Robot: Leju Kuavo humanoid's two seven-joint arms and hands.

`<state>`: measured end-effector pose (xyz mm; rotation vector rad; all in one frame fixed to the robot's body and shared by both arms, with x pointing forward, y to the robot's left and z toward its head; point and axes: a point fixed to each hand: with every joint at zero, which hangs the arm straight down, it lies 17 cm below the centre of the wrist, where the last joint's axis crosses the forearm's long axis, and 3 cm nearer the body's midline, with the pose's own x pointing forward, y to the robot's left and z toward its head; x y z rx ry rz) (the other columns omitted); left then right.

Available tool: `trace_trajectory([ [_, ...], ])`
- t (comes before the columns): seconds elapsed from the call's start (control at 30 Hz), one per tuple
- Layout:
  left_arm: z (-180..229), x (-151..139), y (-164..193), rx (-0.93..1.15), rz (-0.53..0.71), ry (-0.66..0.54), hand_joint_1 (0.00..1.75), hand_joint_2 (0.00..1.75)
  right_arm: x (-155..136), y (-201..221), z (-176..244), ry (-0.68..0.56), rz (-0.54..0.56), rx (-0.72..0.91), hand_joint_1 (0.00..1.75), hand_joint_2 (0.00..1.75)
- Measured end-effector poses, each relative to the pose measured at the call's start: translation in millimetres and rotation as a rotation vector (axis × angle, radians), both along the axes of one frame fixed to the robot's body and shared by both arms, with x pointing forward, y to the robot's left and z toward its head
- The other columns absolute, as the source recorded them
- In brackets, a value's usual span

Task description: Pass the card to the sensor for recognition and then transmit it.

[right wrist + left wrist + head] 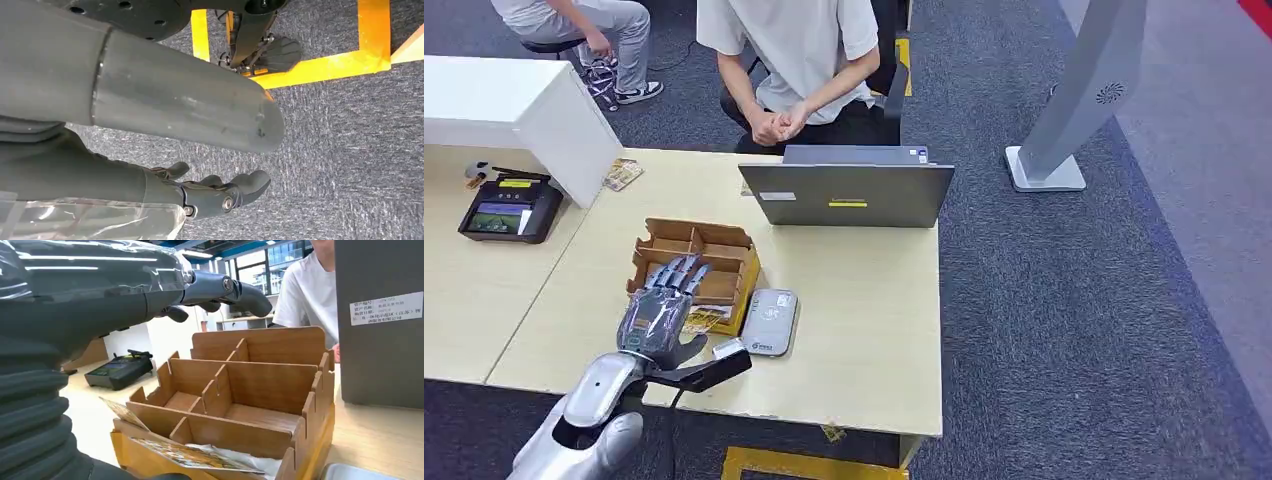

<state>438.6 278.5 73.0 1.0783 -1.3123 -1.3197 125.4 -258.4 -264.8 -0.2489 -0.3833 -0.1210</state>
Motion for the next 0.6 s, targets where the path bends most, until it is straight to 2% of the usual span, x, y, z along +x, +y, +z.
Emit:
trace_trajectory([
  [0.6,2.1,3.4,4.7,0.017,0.041,-0.010,0.00,1.75,-0.8,-0.6,-0.3,0.004,0.001,-0.002,0.00,0.00],
])
